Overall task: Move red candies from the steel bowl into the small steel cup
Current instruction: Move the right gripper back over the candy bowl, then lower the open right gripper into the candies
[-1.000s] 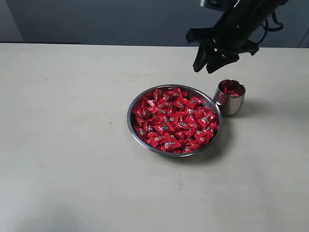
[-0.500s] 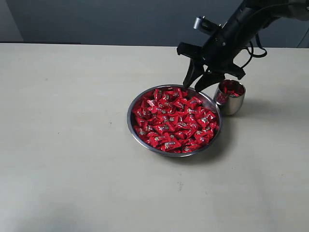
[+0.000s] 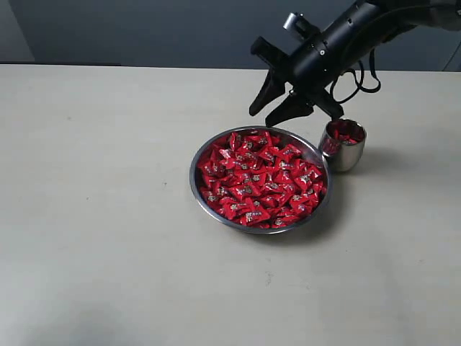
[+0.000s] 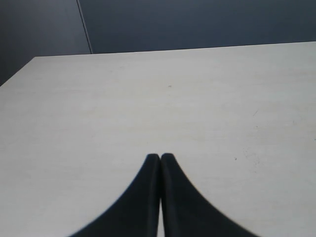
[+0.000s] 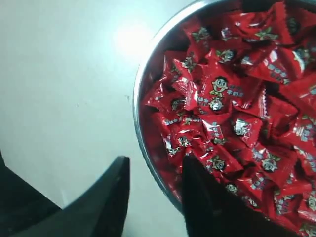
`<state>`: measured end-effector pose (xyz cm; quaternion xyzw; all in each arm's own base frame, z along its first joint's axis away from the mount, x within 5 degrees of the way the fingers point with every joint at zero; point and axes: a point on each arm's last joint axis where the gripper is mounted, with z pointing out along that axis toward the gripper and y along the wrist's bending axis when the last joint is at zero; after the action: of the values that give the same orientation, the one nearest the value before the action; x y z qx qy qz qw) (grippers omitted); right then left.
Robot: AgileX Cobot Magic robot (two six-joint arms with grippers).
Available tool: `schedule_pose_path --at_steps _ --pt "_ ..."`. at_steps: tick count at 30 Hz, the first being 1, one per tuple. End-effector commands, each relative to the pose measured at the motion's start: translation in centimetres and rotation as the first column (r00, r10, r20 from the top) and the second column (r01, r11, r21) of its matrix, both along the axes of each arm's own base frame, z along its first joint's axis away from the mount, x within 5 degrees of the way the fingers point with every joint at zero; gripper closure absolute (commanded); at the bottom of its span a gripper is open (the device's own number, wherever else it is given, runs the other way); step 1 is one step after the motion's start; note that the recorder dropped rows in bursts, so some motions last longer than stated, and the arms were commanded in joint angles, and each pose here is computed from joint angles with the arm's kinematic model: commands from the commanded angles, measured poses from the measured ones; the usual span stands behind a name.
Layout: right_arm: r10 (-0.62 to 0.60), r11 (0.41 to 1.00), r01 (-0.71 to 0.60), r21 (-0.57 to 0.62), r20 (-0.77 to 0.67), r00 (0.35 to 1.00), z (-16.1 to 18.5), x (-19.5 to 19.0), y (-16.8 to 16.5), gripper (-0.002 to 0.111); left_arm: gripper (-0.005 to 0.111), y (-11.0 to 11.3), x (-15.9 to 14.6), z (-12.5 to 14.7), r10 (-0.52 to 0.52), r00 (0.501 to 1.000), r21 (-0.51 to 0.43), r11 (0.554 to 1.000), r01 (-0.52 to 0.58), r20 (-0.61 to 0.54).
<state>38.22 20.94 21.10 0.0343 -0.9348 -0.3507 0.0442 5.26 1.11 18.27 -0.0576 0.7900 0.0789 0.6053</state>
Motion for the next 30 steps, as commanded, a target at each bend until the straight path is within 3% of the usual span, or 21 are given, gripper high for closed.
schedule_pose_path --at_steps 1,7,12,17,30 --pt "-0.124 0.984 0.117 -0.137 -0.046 0.991 -0.4 0.1 -0.7 0.074 0.106 0.0 0.0 0.0 -0.006 1.000 0.003 1.000 0.006 0.010" --pt "-0.222 0.898 0.213 -0.385 0.021 0.975 -0.6 -0.8 0.9 0.074 0.106 0.0 0.0 0.0 -0.006 1.000 0.003 1.000 0.006 0.010" --pt "-0.296 0.765 0.354 -0.538 0.195 0.935 2.0 -1.0 2.6 0.074 0.106 0.0 0.0 0.0 -0.006 1.000 0.003 1.000 0.006 0.010" --pt "-0.336 0.767 0.427 -0.479 0.268 0.903 3.8 0.6 3.8 0.074 0.106 0.0 0.0 0.0 -0.006 1.000 0.003 1.000 0.006 0.010" --pt "-0.415 0.699 0.458 -0.550 0.210 0.885 -1.1 1.8 4.4 0.074 0.106 0.0 0.0 0.0 -0.006 1.000 0.003 1.000 0.006 0.010"
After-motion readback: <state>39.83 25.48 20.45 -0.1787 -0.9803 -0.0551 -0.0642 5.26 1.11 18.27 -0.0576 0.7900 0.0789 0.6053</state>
